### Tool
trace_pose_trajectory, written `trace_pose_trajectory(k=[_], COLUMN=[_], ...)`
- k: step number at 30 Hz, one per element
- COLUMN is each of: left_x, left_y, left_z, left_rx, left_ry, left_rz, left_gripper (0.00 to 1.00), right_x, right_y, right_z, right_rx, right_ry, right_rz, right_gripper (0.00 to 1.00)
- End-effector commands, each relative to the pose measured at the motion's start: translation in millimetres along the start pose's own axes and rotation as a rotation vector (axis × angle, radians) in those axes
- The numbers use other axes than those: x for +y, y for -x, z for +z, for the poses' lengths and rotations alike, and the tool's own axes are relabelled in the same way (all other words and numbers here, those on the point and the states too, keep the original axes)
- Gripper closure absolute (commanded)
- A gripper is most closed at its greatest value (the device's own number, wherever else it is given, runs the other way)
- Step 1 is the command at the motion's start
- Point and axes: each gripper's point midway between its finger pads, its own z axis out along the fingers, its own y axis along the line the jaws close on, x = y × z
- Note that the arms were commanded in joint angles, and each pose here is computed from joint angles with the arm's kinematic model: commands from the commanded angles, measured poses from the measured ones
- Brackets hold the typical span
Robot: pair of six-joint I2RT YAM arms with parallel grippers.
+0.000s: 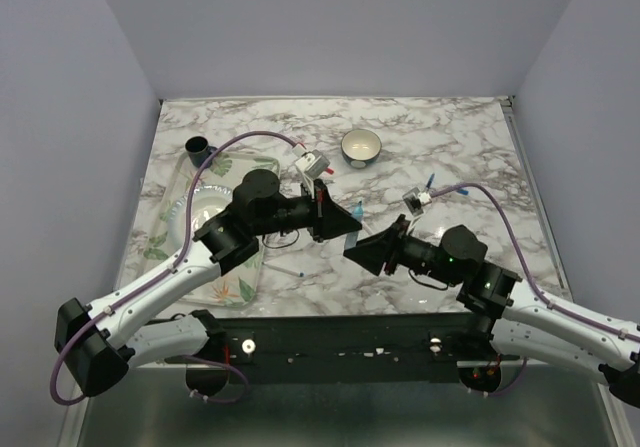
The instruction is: Insert the pens into the pen caps
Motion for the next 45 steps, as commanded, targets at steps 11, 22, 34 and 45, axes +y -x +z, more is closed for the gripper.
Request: trace_pose_trajectory(k=[11, 22, 34, 45], left_x=[-87, -80, -14, 154], left_y=[18, 14, 21, 36], left_z=[-28, -25, -22, -46], left_rx=[-0.101, -0.109, -0.163, -0.095], left_ry=[-0.454, -0.438, -0.030, 0.932], left_rz=[-0.034, -0.061, -0.069, -0.192], left_gripper=[1.00, 1.00, 0.06, 0.08], right_x=[61, 70, 16, -48], right_y=[27, 35, 63, 63], right_z=[-33, -26, -55, -95], right_rx=[-0.186, -0.193, -0.403, -0.446], right_ry=[0.356, 0.380, 0.098, -0.269], right_rz=[0.020, 0.038, 0.121, 0.150], right_gripper=[0.53, 0.82, 0.99, 0.99])
